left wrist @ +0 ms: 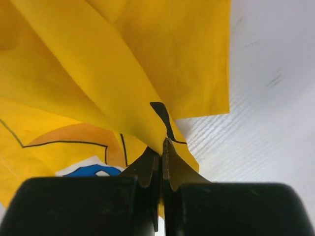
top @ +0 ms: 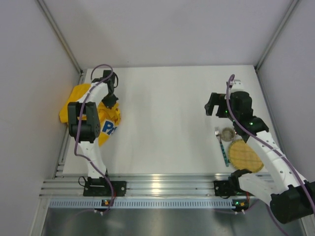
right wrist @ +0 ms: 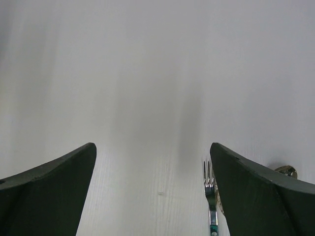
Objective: Set the dinner table for one person
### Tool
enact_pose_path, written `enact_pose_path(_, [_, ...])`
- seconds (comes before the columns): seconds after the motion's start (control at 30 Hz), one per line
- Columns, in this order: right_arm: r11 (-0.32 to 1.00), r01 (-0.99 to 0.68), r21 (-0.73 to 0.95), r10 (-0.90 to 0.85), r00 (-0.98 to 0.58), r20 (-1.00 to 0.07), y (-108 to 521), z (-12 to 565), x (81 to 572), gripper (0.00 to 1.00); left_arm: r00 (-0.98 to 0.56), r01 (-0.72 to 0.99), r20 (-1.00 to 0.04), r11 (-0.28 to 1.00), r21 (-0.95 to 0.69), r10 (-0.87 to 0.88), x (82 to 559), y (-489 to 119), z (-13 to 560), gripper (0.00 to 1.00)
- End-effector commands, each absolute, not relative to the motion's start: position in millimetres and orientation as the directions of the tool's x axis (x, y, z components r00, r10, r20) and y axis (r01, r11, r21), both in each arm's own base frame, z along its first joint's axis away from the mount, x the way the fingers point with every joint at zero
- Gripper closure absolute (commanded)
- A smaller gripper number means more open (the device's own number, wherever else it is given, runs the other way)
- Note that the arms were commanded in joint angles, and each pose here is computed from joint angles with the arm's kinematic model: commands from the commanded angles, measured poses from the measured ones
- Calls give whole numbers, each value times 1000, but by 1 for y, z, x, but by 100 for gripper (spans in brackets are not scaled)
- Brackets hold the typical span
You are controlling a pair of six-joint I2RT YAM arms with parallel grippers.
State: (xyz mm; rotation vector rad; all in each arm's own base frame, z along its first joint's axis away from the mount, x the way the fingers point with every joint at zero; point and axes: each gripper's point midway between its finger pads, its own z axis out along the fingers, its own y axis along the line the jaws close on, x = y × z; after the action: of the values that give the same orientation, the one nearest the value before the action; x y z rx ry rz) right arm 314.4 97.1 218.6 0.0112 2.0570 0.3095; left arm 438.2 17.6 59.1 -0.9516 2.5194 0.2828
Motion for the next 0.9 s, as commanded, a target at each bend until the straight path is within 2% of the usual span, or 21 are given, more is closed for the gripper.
enact_pose_path(0.0, [974, -123, 191, 110, -482, -869, 96, 222, 318, 0, -699, -617, -429, 786, -44, -573, 440, -4, 60, 100])
enact_pose_path(0.07, [973, -127, 192, 109, -481, -870, 97, 224, 322, 0, -722, -541, -437, 831, -128, -537, 444, -29, 69, 100])
enact_pose_path(0.17, [968, -145, 207, 112, -487, -866, 104, 228, 331, 0, -794, -404, -429, 901, -159, -431, 428, -70, 67, 100])
enact_pose_path(0.27, [960, -155, 232, 126, -501, -856, 114, 230, 344, 0, -862, -128, -458, 968, -217, -217, 398, -144, 75, 100])
enact_pose_path(0.37, [946, -178, 271, 139, -533, -835, 127, 228, 355, 0, -880, 156, -472, 909, -387, -50, 340, -226, 94, 100])
enact_pose_path(0.5, [924, -184, 334, 172, -582, -795, 142, 221, 363, 0, -876, 243, -482, 851, -465, -13, 300, -241, 116, 99])
enact_pose_path(0.57, [909, -181, 375, 193, -614, -765, 150, 213, 366, 0, -877, 230, -480, 868, -440, -11, 292, -231, 119, 67])
enact_pose_path(0.6, [903, -186, 387, 196, -624, -757, 154, 211, 367, 0, -862, 236, -507, 873, -426, -14, 292, -226, 130, 2])
enact_pose_path(0.87, [853, -204, 481, 171, -761, -626, 204, 163, 367, 0, -796, 85, -598, 959, -270, -98, 299, -178, 186, 1])
